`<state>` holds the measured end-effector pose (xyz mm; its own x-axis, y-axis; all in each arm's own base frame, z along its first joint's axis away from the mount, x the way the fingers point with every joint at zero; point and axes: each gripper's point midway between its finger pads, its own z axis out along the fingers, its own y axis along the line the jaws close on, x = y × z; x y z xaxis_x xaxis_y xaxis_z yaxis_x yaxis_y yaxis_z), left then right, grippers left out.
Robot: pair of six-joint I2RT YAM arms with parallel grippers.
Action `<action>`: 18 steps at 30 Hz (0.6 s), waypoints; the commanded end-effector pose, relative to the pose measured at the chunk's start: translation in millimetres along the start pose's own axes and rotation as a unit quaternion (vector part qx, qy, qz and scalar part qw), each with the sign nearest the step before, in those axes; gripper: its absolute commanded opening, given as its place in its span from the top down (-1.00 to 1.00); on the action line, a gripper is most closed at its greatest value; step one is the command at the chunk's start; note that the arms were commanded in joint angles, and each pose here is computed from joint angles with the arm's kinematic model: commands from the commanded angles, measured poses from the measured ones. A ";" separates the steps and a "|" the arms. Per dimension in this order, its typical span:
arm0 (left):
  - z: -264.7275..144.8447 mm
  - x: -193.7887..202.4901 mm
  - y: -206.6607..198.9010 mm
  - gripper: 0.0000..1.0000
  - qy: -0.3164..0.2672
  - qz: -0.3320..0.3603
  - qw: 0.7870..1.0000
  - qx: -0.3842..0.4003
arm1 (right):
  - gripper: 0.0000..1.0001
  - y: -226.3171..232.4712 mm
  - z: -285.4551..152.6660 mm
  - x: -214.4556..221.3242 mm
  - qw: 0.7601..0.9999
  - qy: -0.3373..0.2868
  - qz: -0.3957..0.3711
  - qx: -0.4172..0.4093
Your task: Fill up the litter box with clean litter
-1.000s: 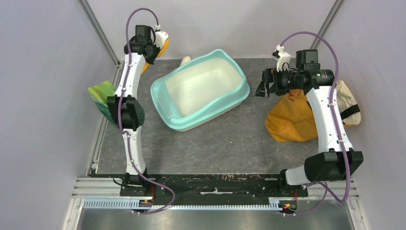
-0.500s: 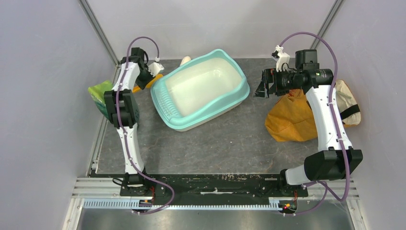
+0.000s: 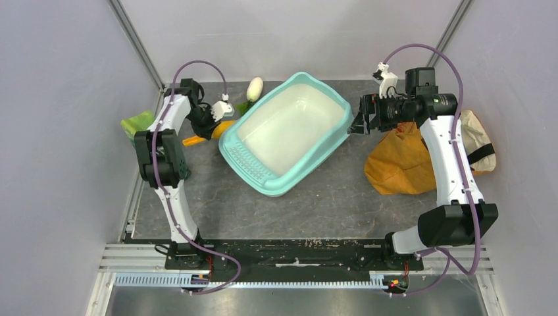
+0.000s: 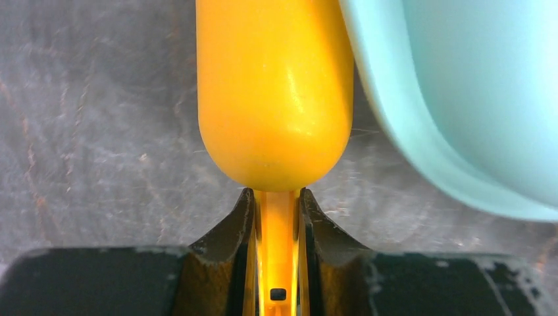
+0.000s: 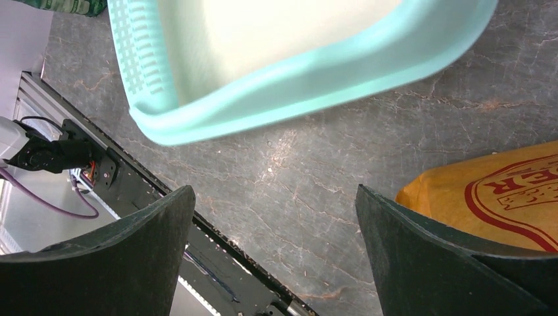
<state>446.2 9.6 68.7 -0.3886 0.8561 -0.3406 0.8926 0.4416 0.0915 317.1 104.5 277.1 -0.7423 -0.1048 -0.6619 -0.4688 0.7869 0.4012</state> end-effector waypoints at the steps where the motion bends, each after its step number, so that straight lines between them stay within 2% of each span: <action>1: -23.0 -33.0 -52.3 0.96 -0.071 0.070 0.993 0.057 | -0.98 3.4 -6.1 -14.9 1.000 -0.017 -0.016 -0.002; 4: -15.8 -46.5 -87.7 0.96 -0.073 0.101 0.988 0.089 | -0.98 2.2 -5.7 -16.0 1.000 -0.017 -0.017 0.000; 11: -3.6 -72.1 -153.9 0.96 -0.096 0.107 0.980 0.141 | -0.98 -2.9 -4.3 -10.5 1.000 -0.002 -0.024 0.007; 14: -0.9 -86.2 -175.3 0.96 -0.114 0.100 0.977 0.148 | -0.98 -6.2 -2.8 -7.3 1.000 0.004 -0.026 0.011; 18: -0.4 -96.9 -187.3 0.96 -0.127 0.048 0.977 0.165 | -0.98 -9.1 -0.3 -5.4 1.000 0.009 -0.027 0.013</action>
<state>311.6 -124.4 57.9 -0.1957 0.8767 -0.4395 0.9790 0.1485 -0.1399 321.5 100.9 273.9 -0.7413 -0.1359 -0.6573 -0.4793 0.7927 0.3767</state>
